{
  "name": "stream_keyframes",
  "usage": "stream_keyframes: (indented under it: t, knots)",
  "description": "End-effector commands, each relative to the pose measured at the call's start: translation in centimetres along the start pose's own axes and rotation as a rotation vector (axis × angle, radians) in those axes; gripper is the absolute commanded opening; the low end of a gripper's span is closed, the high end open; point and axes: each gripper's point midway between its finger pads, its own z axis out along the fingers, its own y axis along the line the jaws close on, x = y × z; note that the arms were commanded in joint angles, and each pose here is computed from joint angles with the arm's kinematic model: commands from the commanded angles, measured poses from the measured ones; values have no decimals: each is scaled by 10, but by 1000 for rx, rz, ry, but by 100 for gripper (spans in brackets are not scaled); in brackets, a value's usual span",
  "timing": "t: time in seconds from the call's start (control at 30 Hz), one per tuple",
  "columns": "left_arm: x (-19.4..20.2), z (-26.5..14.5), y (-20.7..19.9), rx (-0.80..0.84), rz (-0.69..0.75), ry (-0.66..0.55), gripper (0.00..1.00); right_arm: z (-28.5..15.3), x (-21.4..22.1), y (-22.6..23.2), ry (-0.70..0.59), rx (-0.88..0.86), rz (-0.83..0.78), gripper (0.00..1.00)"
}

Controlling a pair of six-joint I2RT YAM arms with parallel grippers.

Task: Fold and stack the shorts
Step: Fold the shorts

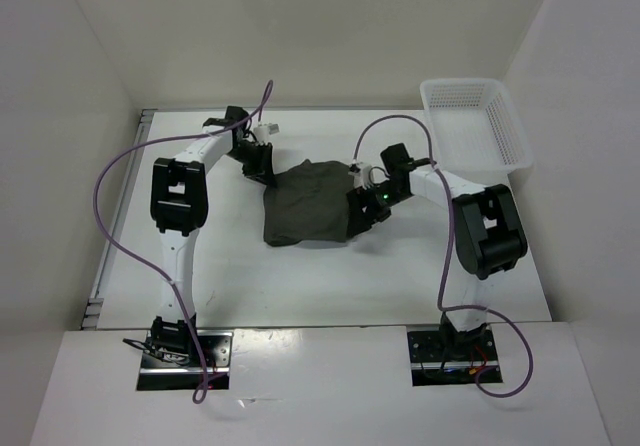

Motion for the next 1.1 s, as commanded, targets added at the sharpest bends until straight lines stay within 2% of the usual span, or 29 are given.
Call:
stream_keyframes:
  t: [0.0,0.23,0.37,0.4,0.43,0.5,0.53,0.6,0.63,0.67,0.8,0.93,1.0,1.03,1.07]
  knots:
    - [-21,-1,-1,36,40,-62,11,25,-8,26,-15,-40,36,89]
    - [-26,-7,-5,63,50,-91,11,48,-20,0,-55,79,221,89]
    - [-22,-8,-6,63,51,-92,11,57,-23,-3,-71,96,297,80]
    - [-22,-6,-6,72,53,-94,11,57,-23,-3,-71,96,297,74]
    - [-22,-9,-2,68,46,-100,11,57,-23,-5,-71,105,297,59]
    - [-19,-8,-1,69,44,-98,11,58,-20,-4,-56,113,284,38]
    - [-19,-10,3,65,37,-103,11,56,-19,-4,-55,124,272,17]
    - [-26,-16,6,51,41,-123,10,49,-13,-2,-25,126,194,3]
    - [-30,-19,17,20,35,-134,10,48,-5,-2,-3,125,162,0]
    - [-35,-18,20,8,39,-140,9,43,-1,1,10,115,89,0]
    - [-55,-30,28,-35,55,-181,9,39,28,13,81,57,41,0]
    - [-57,-28,23,-32,64,-178,9,34,19,21,65,29,9,0]
    - [-57,-28,23,-32,64,-178,12,36,17,15,75,39,-10,1]
    - [-57,-28,23,-32,64,-178,15,36,17,15,75,39,-20,8]
    - [-57,-25,18,-27,72,-173,19,35,13,13,69,51,-28,22]
